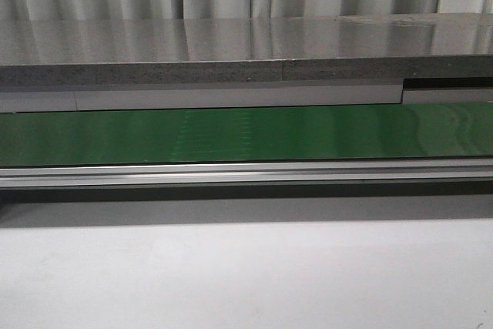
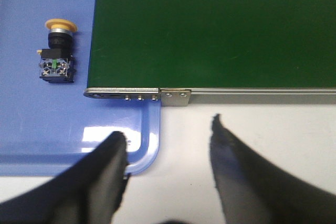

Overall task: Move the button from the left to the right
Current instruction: 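Lower the open left gripper around the yellow push button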

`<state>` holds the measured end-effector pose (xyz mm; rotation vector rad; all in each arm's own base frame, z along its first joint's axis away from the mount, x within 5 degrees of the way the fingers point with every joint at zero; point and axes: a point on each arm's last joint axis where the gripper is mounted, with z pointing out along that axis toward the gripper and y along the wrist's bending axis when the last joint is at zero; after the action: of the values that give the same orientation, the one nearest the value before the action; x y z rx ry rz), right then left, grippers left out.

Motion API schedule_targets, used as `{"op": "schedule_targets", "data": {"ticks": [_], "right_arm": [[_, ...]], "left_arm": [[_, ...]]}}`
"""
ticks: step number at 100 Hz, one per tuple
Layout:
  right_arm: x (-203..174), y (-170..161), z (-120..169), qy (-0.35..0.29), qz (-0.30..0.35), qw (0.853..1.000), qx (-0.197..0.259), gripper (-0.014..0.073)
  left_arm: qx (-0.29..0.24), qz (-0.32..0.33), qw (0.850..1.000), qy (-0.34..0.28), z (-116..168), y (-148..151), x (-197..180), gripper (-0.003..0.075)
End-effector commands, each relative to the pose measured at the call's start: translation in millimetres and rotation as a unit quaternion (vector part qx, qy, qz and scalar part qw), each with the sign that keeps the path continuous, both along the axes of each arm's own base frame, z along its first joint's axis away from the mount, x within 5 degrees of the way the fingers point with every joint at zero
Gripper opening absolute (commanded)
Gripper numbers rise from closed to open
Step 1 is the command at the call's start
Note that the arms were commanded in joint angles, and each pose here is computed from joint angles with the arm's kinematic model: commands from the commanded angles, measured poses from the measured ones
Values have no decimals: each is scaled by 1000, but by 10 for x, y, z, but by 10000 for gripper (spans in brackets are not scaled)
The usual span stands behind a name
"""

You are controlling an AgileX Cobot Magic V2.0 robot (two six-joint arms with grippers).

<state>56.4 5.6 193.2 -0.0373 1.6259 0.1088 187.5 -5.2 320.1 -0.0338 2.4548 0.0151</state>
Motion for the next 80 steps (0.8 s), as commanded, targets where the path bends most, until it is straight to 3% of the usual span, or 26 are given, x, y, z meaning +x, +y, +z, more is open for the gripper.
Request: {"op": "schedule_targets", "data": {"ticks": [1, 8, 47, 80], "right_arm": [[-20, -6, 126, -53, -2, 999, 2, -67], [-20, -6, 126, -53, -2, 999, 2, -67], [-20, -6, 126, -53, -2, 999, 2, -67], [-20, -6, 126, -53, -2, 999, 2, -67]], "left_arm": [[8, -4, 999, -53, 164, 0, 47, 581], [18, -5, 998, -53, 165, 12, 47, 625], [22, 12, 997, -67, 173, 85, 86, 617], [50, 108, 993, -23, 107, 623, 513, 618]]}}
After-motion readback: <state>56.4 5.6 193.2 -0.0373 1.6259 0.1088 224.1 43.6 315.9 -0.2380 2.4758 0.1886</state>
